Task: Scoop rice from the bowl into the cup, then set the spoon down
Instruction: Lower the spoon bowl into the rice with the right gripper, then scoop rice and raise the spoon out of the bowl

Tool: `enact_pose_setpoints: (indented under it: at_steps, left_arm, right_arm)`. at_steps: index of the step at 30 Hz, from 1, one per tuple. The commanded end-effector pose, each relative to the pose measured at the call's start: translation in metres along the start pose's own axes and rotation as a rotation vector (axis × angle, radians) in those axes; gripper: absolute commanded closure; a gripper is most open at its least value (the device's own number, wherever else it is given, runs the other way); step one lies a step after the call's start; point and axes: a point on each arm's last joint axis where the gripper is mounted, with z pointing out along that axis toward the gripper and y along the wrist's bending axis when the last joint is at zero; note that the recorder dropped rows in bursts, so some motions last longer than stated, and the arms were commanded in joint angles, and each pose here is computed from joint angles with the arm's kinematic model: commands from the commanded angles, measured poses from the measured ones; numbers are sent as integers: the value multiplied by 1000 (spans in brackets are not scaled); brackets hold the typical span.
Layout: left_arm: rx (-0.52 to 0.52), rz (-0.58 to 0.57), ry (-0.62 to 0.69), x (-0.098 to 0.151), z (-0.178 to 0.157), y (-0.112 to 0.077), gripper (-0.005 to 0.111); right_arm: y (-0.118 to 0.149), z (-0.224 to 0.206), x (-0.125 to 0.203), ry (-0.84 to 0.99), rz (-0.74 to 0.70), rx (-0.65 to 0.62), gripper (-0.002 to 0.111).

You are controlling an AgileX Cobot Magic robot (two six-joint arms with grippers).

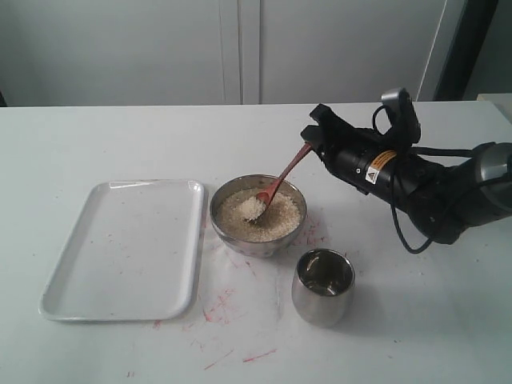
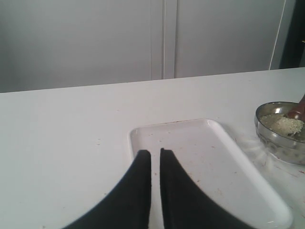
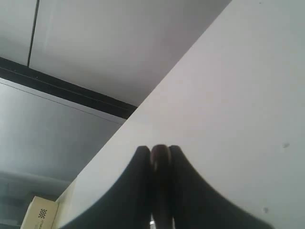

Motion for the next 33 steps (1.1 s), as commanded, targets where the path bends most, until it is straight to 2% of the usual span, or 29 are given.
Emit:
enact_pose_setpoints:
  at_steps: [1, 6, 12, 33]
  left_arm:
    - [2, -6, -11, -2, 0, 0, 92]
    - [2, -6, -11, -2, 0, 0, 92]
    - [2, -6, -11, -2, 0, 0, 92]
    - [2, -6, -11, -2, 0, 0, 92]
  right_arm:
    - [7, -1, -3, -11, -37, -40, 108]
    - [19, -5, -6, -5, -167, -74, 108]
    - [26, -8, -10, -16, -167, -89, 108]
    - [24, -8, -6, 27, -199, -61, 108]
